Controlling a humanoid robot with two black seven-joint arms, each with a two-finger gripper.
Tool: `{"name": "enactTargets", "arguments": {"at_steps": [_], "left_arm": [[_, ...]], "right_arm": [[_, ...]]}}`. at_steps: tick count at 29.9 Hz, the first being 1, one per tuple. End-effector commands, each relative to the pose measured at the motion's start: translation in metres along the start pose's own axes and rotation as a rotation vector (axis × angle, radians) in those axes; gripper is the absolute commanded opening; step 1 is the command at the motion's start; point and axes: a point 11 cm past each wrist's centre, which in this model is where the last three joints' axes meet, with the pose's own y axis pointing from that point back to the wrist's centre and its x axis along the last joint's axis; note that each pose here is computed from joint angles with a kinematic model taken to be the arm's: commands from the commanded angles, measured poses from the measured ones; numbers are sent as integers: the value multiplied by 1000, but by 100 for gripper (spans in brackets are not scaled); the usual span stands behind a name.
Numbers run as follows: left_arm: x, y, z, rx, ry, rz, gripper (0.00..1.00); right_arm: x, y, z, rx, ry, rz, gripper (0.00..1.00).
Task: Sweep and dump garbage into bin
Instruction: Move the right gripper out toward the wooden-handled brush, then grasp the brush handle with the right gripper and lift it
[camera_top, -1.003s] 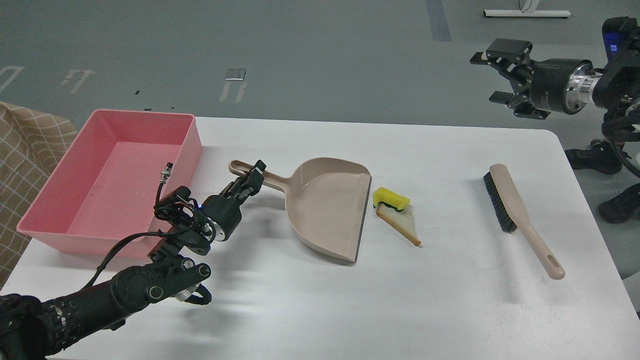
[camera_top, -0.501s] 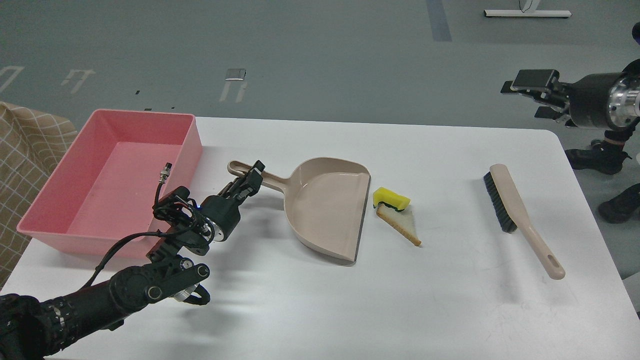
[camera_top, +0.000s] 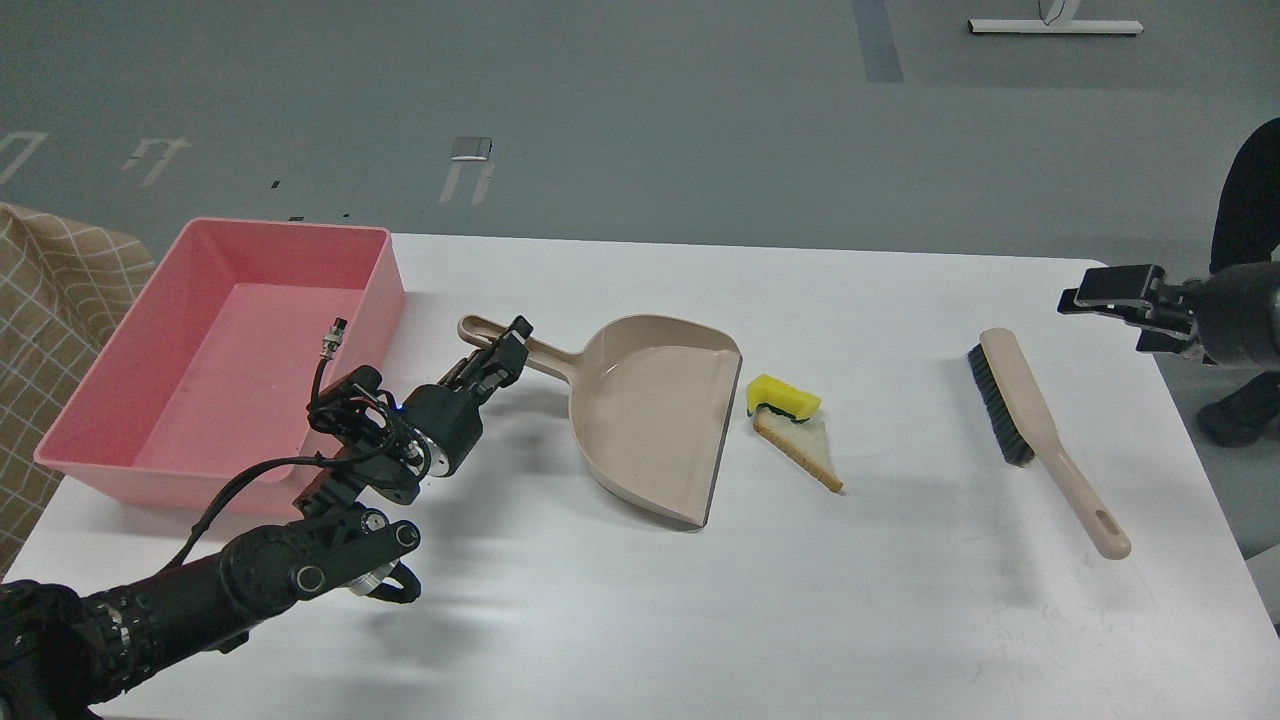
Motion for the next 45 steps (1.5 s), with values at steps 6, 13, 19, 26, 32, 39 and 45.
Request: {"name": "enactTargets", "arguments": {"at_steps": [6, 13, 19, 26, 32, 39, 45], "left_arm": [[3, -2, 2, -8, -3, 6, 0], [5, -2, 2, -8, -8, 8, 0], [4, -3, 3, -9, -6, 7, 0], [6, -3, 3, -12, -8, 9, 0], [8, -5, 5, -16, -11, 12, 0], [9, -5, 5, -17, -12, 13, 0], [10, -6, 6, -19, -13, 15, 0]], "right_arm": [[-51, -11, 11, -39, 81, -135, 97], [-70, -17, 20, -96, 149, -180, 96], [-80, -22, 19, -107, 207, -205, 94], [-88, -28, 20, -121, 244, -226, 92], [-91, -30, 19, -120, 262, -232, 81], [-97, -36, 16, -113, 278, -251, 73], [-98, -37, 16, -115, 278, -252, 68]]}}
